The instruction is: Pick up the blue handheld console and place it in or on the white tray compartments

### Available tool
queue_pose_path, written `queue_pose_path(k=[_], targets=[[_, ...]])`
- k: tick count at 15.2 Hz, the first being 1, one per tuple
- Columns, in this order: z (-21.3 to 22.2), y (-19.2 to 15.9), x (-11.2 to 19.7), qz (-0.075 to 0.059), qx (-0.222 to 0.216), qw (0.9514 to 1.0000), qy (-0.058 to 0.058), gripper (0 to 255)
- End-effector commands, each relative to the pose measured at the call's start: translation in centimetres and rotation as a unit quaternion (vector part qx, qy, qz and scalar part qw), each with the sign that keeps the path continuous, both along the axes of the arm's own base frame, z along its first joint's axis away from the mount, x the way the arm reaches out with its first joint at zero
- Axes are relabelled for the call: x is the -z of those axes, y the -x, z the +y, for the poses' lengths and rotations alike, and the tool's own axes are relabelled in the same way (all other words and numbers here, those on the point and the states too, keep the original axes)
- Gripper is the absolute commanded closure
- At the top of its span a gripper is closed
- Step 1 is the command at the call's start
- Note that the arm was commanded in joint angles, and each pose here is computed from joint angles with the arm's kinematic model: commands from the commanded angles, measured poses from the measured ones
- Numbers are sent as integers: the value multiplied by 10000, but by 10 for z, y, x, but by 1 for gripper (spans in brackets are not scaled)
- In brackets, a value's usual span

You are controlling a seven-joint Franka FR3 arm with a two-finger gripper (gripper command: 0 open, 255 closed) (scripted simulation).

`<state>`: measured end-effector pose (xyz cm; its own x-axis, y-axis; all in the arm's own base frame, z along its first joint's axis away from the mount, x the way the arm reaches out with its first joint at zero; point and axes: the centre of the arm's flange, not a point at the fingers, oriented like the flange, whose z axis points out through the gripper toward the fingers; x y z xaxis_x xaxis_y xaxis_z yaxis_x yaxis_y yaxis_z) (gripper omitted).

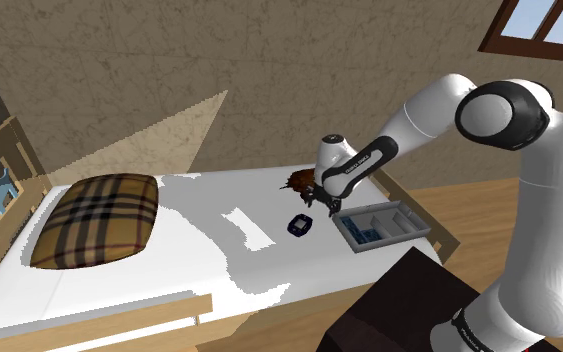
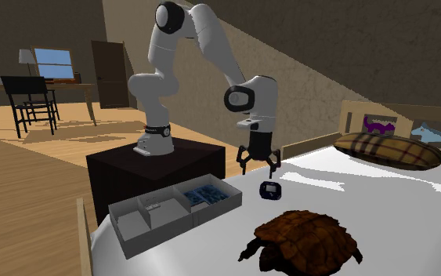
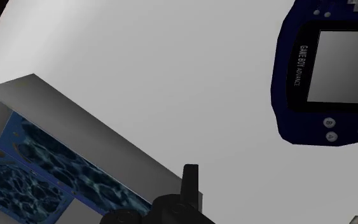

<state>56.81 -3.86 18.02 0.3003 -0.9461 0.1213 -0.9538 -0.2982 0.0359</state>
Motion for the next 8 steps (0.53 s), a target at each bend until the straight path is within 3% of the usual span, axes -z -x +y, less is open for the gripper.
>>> queue_pose_path(k=[1, 8], targets=[[-2, 0, 11, -4, 10, 10000, 1, 0], [-3, 0, 24, -4, 10, 10000, 1, 0]])
